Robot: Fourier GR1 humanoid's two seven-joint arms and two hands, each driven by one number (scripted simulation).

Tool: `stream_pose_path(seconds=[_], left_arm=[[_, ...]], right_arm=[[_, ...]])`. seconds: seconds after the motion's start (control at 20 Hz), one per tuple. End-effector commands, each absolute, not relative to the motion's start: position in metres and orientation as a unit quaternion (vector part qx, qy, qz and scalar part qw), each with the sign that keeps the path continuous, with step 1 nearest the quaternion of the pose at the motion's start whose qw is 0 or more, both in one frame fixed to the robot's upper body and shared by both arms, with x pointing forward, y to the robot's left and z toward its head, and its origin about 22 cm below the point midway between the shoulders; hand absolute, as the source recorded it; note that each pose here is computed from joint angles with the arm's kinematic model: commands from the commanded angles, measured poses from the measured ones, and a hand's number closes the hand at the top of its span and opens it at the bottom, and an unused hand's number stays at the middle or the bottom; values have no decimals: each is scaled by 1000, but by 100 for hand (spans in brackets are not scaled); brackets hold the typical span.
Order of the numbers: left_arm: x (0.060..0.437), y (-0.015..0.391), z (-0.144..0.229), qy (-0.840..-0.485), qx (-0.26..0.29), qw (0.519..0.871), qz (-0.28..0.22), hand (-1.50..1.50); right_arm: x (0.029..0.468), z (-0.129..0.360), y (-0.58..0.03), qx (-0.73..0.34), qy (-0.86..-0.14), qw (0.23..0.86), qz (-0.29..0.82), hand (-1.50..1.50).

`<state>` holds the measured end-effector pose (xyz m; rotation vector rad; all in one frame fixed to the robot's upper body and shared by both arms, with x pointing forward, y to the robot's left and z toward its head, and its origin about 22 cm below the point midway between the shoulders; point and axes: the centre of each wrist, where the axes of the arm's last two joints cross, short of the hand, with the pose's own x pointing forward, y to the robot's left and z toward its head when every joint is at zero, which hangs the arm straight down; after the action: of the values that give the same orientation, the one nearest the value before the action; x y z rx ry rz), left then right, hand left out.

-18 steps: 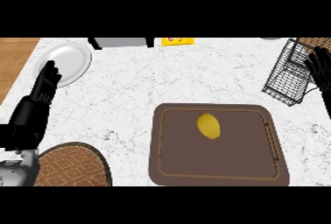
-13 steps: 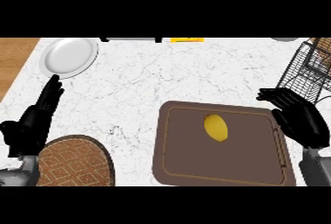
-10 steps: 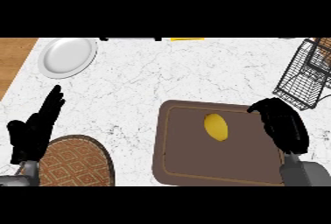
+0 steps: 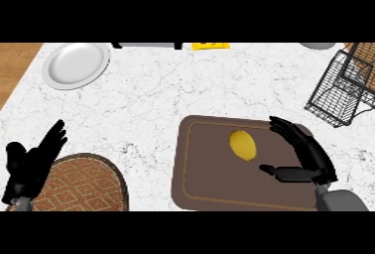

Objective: Pick the lemon from the tray and place it in the tiered basket

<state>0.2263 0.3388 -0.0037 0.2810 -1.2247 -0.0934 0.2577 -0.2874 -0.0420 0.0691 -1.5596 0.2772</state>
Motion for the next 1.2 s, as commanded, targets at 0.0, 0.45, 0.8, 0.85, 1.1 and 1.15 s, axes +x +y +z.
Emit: stream_pose_path(seconds=[0.0,0.45,0.8,0.85,1.1,1.15], left_arm=[[216,338,-17,-563,113,818,-42,0],[221,345,-17,-569,139,810,-33,0],[218,352,-17,-565,132,814,-39,0],[226,374,-21,-563,136,815,-27,0],[226,355,-13,-568,132,812,-26,0],[212,354,-36,-558,127,820,-34,0]], right_arm=[[276,-19,-316,-92,-647,710,261,-150],[322,58,-261,27,-561,716,415,-150],[352,82,-230,39,-507,740,440,-150],[349,71,-228,44,-500,747,436,-150],[348,88,-247,21,-460,751,473,-150],[341,89,-250,4,-450,758,472,-150]])
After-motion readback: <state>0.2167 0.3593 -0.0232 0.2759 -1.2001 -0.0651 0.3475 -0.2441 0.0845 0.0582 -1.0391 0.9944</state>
